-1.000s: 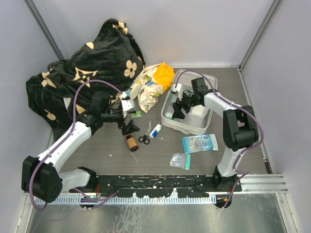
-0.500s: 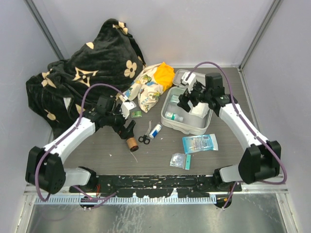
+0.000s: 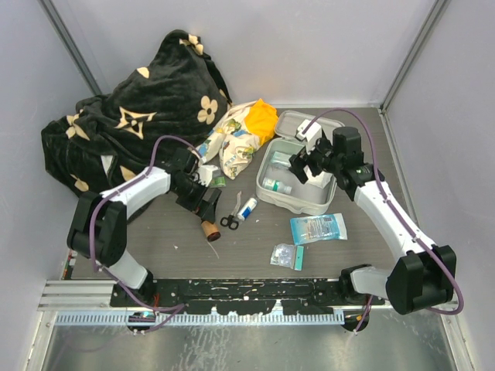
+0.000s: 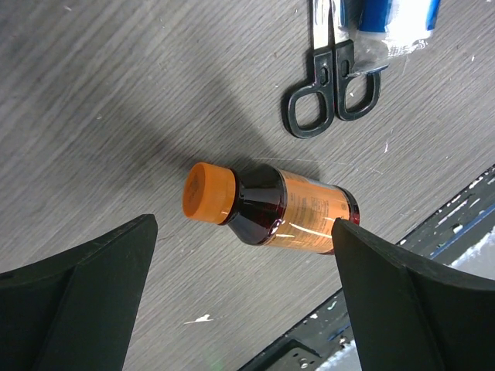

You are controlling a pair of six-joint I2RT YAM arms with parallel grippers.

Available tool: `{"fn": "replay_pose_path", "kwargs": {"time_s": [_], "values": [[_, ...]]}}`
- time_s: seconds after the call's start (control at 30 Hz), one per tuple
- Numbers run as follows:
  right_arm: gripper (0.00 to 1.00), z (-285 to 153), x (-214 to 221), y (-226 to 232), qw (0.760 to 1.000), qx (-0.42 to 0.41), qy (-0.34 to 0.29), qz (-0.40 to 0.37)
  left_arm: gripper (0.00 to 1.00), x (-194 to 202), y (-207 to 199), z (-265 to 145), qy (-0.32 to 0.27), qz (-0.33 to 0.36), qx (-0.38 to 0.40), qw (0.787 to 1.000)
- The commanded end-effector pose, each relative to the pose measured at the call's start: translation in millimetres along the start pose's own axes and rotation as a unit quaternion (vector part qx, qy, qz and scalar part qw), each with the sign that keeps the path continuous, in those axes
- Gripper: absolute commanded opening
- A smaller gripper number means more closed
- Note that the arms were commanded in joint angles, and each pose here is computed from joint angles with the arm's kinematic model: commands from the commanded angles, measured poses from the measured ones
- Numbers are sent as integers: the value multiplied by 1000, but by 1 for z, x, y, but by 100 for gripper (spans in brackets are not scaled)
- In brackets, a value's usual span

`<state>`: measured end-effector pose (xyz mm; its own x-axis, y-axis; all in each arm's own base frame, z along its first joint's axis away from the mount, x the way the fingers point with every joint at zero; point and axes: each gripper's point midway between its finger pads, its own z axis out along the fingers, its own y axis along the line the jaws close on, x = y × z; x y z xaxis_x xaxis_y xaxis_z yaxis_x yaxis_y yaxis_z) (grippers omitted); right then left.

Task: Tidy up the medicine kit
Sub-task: Pick up the pill bottle at the center of the board.

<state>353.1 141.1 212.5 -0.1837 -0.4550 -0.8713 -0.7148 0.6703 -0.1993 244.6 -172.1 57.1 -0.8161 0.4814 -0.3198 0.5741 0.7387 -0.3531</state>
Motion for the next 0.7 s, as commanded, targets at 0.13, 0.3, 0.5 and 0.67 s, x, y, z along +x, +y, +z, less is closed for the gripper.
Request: {"fn": "replay_pose_path", "kwargs": {"time_s": [0.13,0.3,0.5,0.67], "values": [[89,-1,-11,-11,999,36,-30,-6,98,-5,-25,1,12,-32,65,997],[89,-1,-10,-9,999,35,-32,-1,99,-12,-38,9,4,4,78,997],[89,-6,-9,-7,999,38,-37,-4,98,-15,-45,23,15,72,35,997],[89,-8,-7,-7,998,42,-35,-7,99,-14,-33,31,27,111,-44,993]]}}
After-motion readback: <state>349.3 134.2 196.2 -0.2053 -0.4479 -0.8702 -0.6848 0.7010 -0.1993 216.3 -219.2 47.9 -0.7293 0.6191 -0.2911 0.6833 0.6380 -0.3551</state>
